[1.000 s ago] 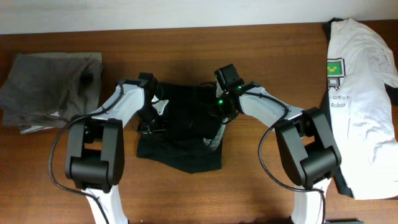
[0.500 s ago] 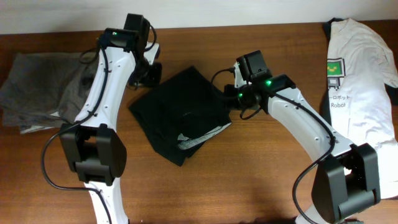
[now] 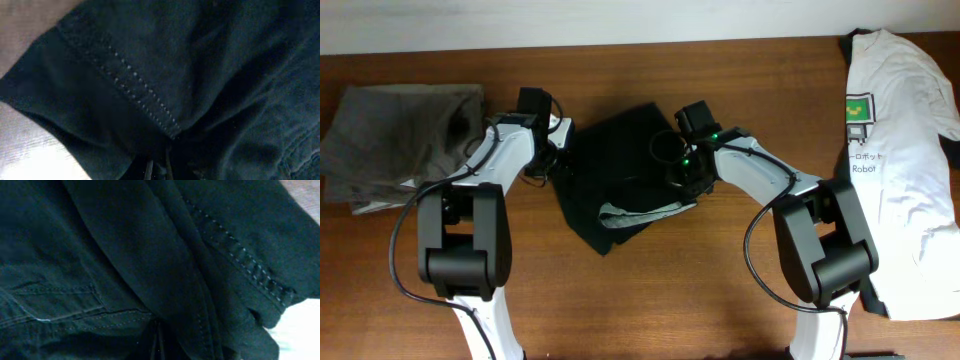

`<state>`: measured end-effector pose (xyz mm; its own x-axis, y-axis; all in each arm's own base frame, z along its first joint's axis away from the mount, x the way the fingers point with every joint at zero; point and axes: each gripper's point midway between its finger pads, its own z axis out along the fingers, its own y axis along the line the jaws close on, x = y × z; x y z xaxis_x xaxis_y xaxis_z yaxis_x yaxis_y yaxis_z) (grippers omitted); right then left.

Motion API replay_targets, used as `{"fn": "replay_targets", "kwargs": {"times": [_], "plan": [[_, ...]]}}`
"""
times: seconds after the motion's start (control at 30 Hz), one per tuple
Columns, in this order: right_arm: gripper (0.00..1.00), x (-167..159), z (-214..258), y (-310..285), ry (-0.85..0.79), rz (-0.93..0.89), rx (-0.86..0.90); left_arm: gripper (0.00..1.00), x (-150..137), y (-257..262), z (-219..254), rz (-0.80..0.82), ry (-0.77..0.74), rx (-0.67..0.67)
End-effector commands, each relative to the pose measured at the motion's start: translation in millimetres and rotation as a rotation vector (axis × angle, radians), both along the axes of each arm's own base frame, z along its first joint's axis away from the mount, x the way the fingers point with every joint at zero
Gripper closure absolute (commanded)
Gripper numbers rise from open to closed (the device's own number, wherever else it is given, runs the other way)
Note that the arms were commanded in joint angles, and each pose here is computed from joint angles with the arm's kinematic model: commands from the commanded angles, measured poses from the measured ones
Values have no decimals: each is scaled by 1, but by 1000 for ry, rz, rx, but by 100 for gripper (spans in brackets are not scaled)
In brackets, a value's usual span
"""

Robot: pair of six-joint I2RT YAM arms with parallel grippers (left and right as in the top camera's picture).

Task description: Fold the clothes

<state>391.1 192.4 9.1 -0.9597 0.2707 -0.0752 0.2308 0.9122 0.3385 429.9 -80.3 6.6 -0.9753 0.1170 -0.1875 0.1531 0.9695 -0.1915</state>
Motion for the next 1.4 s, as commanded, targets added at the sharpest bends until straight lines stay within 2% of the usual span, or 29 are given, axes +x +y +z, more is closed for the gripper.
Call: {"fn": "replay_targets", "kwargs": {"times": [0.0, 0.03, 0.07, 0.1, 0.13, 0.17, 0.2, 0.3, 0.33, 0.4, 0.43, 0.5, 0.6, 0.8, 0.83, 0.87, 0.93, 0.97, 1.0, 1.07, 1.1, 1.27, 1.33, 1.37], "plan": [[96, -5, -9, -30, 29, -78, -127, 87, 18, 1, 13, -46, -45, 9], [96, -3, -1, -29, 3, -32, -123, 76, 21, 0, 30, -45, -37, 9], [95, -1, 9, -25, -29, 23, -109, 62, 19, 1, 43, -45, -12, 12], [94, 3, 29, -14, -97, 155, -71, 56, 13, 2, 58, -45, 20, 14], [89, 5, 49, -3, -154, 261, -23, 43, 6, 2, 69, -40, 59, 17], [88, 4, 71, 4, -206, 340, 4, 24, -6, 4, 76, -11, 116, 17], [87, 3, 80, 5, -220, 341, 15, 13, -14, 6, 76, 30, 159, 8], [87, -1, 68, 11, -169, 311, 42, 13, -34, 18, 74, 136, 280, -147], [87, -1, 61, 11, -150, 297, 42, 7, -36, 22, 70, 179, 296, -185], [89, -1, 37, 7, -71, 212, 35, 5, -34, 18, 51, 255, 303, -393], [89, -2, 30, 6, -43, 176, 35, 1, -34, 14, 43, 275, 298, -474], [91, -1, 19, -3, -5, 83, 0, 1, -40, 5, 19, 334, 311, -553], [91, -2, 14, -7, 15, 56, -22, 1, -43, -17, -6, 423, 332, -579], [92, -4, 13, -8, 23, 57, -24, 3, -56, -76, -28, 459, 374, -530], [92, -5, 13, -8, 29, 57, -26, 16, -56, -79, -30, 466, 373, -512], [92, -7, 12, -9, 35, 57, -28, 43, -55, -78, -32, 465, 359, -494], [93, -9, 12, -10, 46, 57, -34, 81, -50, -78, -31, 441, 326, -502], [93, -10, 11, -11, 49, 56, -38, 91, -44, -79, -30, 404, 287, -509], [93, -11, 11, -11, 55, 56, -39, 69, -40, -80, -30, 400, 271, -515], [93, -11, 10, -13, 57, 42, -49, 37, -40, -80, -30, 415, 279, -516], [93, -14, 6, -17, 77, -5, -65, 26, -40, -80, -30, 431, 287, -518], [96, -31, -25, -17, 197, -67, -62, 16, -60, -99, -40, 471, 354, -550], [96, -33, -28, -18, 209, -67, -65, 30, -67, -118, -47, 448, 333, -611], [96, -33, -28, -18, 209, -66, -64, 41, -73, -122, -51, 455, 338, -628]]}}
